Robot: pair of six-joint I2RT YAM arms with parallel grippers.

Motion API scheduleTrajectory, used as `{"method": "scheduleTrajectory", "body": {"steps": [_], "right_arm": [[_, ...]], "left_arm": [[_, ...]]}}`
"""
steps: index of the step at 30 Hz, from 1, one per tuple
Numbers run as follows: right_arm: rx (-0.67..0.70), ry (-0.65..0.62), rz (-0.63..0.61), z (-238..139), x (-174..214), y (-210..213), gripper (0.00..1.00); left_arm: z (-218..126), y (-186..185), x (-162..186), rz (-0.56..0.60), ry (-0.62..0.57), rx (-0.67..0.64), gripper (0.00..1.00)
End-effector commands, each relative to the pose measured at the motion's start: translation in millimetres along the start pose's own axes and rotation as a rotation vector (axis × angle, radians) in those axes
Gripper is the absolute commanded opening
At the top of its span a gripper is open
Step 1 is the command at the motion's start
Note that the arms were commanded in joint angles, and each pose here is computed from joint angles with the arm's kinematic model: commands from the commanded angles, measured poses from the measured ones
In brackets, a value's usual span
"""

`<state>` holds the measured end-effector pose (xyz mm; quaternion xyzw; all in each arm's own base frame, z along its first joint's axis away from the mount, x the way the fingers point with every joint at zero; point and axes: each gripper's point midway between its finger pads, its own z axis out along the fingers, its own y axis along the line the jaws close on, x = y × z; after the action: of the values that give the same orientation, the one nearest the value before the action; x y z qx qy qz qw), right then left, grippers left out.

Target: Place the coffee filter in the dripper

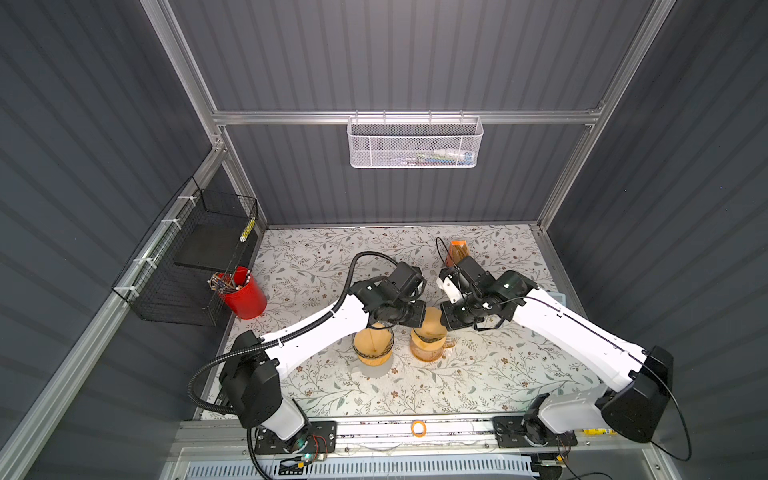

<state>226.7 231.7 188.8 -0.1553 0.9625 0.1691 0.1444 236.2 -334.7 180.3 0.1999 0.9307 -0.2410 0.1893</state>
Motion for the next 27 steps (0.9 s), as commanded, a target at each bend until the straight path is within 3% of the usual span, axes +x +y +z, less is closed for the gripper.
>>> {"method": "scheduleTrajectory", "body": {"steps": [1,27], "right_arm": [[0.009,-0.015,-0.016,-9.2,-3.5,1.3,0.14],[0.092,0.025,-0.027,16.7,0.2,-17.6,0.13]], "left_arm": [[-21.9,-13.2,-15.3,0.005,-0.066,0.044,0.16],[-17.3,2.5,2.5,-0.019,-0.036,-0.001,0.16]]}}
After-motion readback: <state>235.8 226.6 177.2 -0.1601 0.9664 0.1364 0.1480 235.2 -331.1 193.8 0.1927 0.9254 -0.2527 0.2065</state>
